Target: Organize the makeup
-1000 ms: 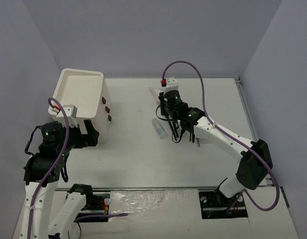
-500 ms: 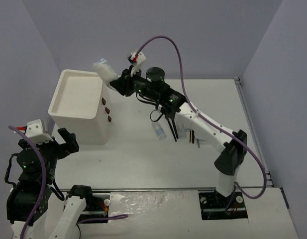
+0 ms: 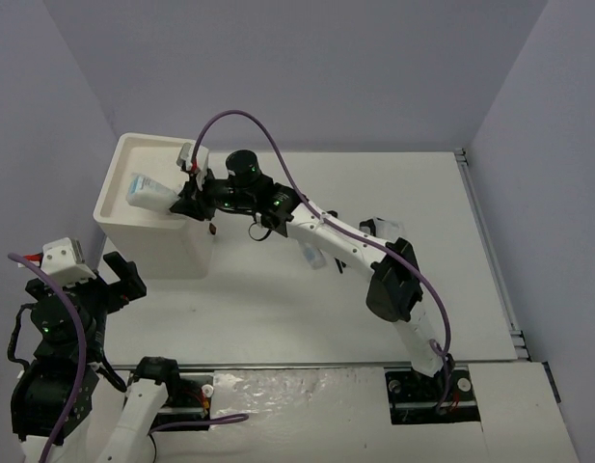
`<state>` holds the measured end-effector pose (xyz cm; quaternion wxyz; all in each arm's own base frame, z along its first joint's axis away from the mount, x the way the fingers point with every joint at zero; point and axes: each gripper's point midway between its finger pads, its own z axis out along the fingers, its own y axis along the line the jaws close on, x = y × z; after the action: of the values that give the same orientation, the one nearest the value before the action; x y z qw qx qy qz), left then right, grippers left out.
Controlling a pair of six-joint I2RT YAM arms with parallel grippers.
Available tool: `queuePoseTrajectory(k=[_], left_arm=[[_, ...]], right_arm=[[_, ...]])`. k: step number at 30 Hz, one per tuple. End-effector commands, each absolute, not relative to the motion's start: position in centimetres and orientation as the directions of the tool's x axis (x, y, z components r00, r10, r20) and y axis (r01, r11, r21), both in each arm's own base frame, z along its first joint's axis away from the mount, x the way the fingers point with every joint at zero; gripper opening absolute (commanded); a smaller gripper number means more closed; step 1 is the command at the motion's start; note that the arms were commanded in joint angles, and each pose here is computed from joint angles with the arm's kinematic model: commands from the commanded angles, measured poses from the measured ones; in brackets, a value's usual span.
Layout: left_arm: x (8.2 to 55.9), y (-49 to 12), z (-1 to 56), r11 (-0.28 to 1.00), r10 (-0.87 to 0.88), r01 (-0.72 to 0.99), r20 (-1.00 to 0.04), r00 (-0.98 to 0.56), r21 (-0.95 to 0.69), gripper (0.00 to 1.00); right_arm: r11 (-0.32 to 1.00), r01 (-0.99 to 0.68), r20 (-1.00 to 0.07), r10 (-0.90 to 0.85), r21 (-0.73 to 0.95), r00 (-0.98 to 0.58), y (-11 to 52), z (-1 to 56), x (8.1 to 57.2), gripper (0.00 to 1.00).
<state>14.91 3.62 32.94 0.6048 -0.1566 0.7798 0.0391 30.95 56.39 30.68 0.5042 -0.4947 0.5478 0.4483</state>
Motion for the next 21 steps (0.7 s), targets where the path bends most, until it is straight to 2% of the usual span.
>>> queuePoseTrajectory(k=[1,6,15,19,21], left_arm=[[16.1,3.2,33.9,0.945,-0.223,-0.282,-0.955,-0.196,-0.163,0.97],[16.6,2.8,33.8,0.949,-0.227,-0.266,-0.951,-0.212,-0.167,0.97],[16.8,2.4,33.7,0.951,-0.238,-0.251,-0.947,-0.217,-0.181,0.97],[16.7,2.4,33.8,0.950,-0.240,-0.250,-0.947,-0.213,-0.185,0.97],[16.7,2.4,33.9,0.950,-0.243,-0.251,-0.947,-0.211,-0.188,0.97]], right_arm=[[0.040,-0.982,-0.980,0.065,-0.185,0.187,58.0,37.2,28.9,0.10],[0.057,-0.977,-0.977,0.041,-0.205,0.207,60.0,34.8,29.9,0.18],[0.190,-0.956,-0.969,0.059,-0.225,0.240,61.0,34.3,32.8,0.36],[0.205,-0.950,-0.962,0.086,-0.236,0.258,60.9,35.5,32.9,0.57],[0.207,-0.948,-0.960,0.094,-0.242,0.265,60.7,36.0,32.8,0.70]])
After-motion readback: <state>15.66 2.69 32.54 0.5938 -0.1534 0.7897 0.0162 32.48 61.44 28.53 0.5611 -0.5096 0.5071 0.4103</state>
